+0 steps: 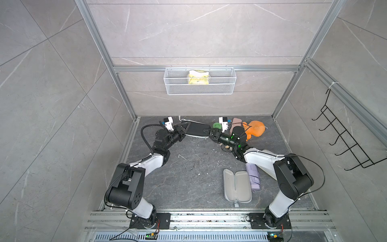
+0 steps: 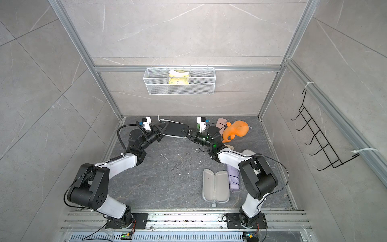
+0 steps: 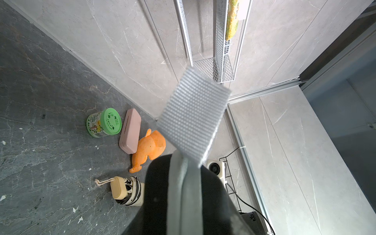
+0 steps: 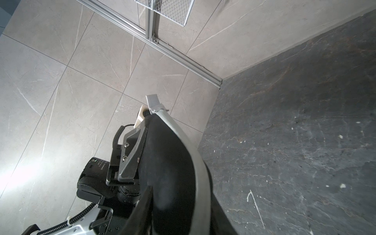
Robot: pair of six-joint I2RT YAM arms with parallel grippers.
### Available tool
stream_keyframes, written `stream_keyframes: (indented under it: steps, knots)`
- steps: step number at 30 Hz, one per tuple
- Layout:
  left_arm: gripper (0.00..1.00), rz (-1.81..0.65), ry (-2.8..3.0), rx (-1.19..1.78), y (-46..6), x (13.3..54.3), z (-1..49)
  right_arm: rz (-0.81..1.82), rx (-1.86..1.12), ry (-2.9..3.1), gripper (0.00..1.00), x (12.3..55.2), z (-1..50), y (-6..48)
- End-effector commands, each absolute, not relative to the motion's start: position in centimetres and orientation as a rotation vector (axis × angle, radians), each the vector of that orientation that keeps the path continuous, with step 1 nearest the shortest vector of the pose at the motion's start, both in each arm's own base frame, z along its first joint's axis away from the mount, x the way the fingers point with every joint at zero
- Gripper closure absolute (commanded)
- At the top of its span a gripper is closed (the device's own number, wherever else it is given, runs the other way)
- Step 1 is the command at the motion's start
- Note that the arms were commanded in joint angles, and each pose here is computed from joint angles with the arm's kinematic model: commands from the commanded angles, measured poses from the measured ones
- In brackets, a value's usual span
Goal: Put umbrellas into zippered umbrella sleeves
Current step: Adjust the umbrella sleeve.
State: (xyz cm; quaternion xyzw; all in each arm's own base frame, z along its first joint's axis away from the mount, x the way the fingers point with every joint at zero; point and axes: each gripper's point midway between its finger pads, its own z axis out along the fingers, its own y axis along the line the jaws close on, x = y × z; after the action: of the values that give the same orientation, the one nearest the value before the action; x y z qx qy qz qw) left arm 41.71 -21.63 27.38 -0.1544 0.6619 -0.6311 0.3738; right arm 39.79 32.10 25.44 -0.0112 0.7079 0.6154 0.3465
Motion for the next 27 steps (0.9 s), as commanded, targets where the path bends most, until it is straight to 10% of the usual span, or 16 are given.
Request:
stream_keyframes:
  steps: [1, 7, 12, 16, 21, 27]
  knots:
    - [0.97, -1.674, 1.653, -0.260, -22.8, 40.9, 29.4, 1.620, -0.125, 1.780, 0.95, 39.0, 27.0, 32.7]
    - [1.00, -1.686, 1.574, -0.365, -21.7, 41.7, 29.0, 1.621, 0.014, 1.793, 0.54, 39.8, 26.1, 31.8]
    - [1.00, -1.731, 1.499, -0.443, -21.6, 41.9, 29.0, 1.639, 0.075, 1.766, 0.44, 40.7, 26.2, 32.5]
    - [0.90, -1.733, 1.560, -0.406, -22.8, 41.5, 28.7, 1.658, 0.087, 1.731, 0.48, 41.4, 26.9, 33.3]
    - [0.47, -1.703, 1.719, -0.275, -23.0, 39.6, 28.1, 1.678, 0.044, 1.707, 0.81, 41.8, 27.4, 33.0]
    - [0.19, -1.621, 1.927, -0.186, -19.1, 37.4, 26.1, 1.759, -0.132, 1.763, 0.90, 40.8, 28.7, 32.1]
